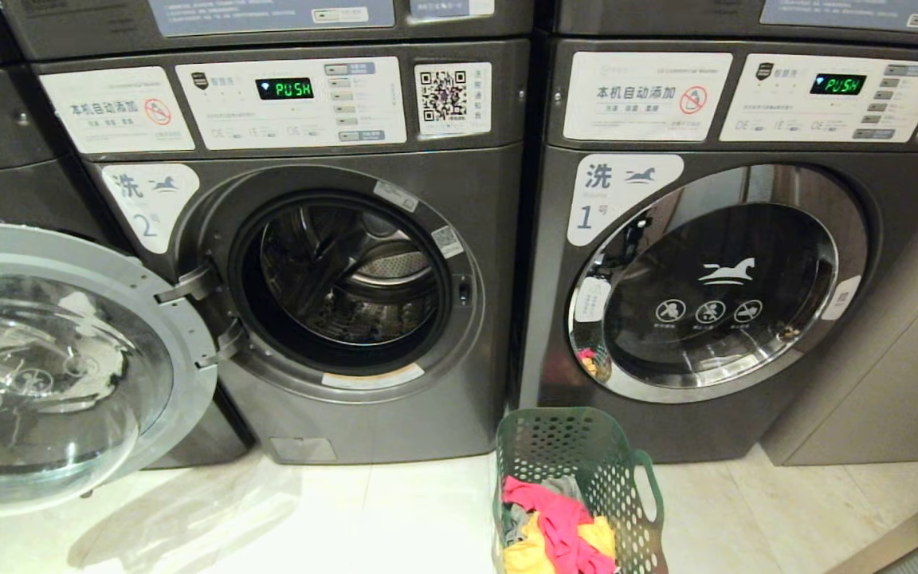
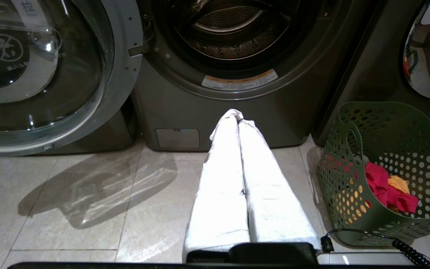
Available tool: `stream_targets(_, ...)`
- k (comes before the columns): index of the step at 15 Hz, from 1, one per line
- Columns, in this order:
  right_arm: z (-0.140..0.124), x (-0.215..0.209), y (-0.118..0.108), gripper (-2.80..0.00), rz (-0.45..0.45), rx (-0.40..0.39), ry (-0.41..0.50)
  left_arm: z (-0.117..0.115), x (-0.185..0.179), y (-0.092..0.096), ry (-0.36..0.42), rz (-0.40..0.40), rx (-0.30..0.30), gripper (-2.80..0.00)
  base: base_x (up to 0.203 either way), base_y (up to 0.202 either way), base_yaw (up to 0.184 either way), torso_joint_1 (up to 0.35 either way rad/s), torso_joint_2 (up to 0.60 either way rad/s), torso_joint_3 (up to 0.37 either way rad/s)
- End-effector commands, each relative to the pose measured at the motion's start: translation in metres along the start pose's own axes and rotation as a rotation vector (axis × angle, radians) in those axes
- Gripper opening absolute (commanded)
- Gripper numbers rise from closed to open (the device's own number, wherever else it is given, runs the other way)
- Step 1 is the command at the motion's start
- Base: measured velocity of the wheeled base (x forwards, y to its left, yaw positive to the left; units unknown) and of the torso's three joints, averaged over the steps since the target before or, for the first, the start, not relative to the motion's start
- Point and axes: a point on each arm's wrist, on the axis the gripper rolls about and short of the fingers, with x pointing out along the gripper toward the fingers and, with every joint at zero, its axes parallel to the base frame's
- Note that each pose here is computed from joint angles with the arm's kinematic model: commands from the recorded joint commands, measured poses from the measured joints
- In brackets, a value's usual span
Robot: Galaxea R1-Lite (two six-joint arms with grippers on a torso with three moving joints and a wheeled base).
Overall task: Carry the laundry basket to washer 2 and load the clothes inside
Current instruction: Place the clothes into the washing machine
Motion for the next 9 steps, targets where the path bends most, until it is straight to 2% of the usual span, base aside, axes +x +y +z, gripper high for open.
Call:
stream_targets(1, 0.0000, 0.0000, 0.0000, -2.80, 0.000, 0.000, 0.000, 0.0001, 0.0001, 0.0000, 0.001, 0.001, -0.001, -2.80, 0.000, 0.193, 0.002, -0.002, 0.00, 0.006)
stream_targets(9, 0.0000, 0.0000, 0.0000, -2.80, 0.000, -0.001, 0.000, 0.0001, 0.0001, 0.0000, 0.001, 0.001, -0.001, -2.80, 0.000, 0.196, 0.000, 0.003, 0.00, 0.004)
